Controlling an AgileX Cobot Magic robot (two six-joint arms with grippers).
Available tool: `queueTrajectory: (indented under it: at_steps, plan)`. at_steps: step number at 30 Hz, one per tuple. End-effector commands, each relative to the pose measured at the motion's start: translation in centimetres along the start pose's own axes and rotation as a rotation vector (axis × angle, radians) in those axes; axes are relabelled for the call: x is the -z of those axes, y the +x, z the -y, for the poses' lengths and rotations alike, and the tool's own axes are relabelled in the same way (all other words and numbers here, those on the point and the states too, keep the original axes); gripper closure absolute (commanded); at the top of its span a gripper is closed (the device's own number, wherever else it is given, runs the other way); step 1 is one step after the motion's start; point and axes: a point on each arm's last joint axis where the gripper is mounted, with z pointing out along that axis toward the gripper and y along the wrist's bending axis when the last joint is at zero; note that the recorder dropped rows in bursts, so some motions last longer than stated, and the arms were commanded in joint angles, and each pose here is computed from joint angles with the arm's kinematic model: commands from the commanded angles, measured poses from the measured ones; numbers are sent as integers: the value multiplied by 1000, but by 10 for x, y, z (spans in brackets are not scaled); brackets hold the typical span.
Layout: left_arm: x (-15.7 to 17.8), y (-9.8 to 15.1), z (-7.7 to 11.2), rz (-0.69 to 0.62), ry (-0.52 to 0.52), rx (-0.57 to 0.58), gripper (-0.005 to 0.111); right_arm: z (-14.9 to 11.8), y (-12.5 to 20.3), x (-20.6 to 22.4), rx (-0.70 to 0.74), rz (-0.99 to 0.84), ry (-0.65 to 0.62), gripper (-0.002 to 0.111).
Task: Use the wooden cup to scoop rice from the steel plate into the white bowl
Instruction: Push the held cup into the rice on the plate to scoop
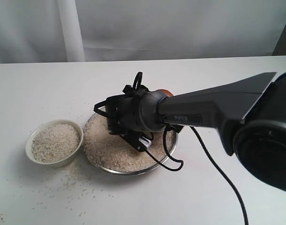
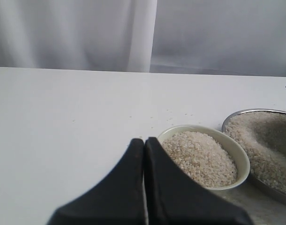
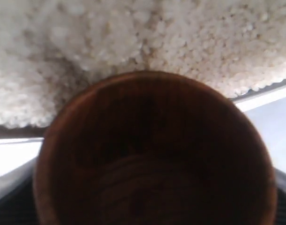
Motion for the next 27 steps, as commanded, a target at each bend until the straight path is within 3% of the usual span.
queueTrajectory:
  at_steps: [1,10,27]
  plan:
    - [0,-1,0,9,6,8,107,0,-3,0,0,10,2,108]
    - [0,-1,0,9,6,8,107,-1,-32,18,2,126,-11,108]
    - [0,-1,0,9,6,8,107,-5,-43,24,-71,224,-70,108]
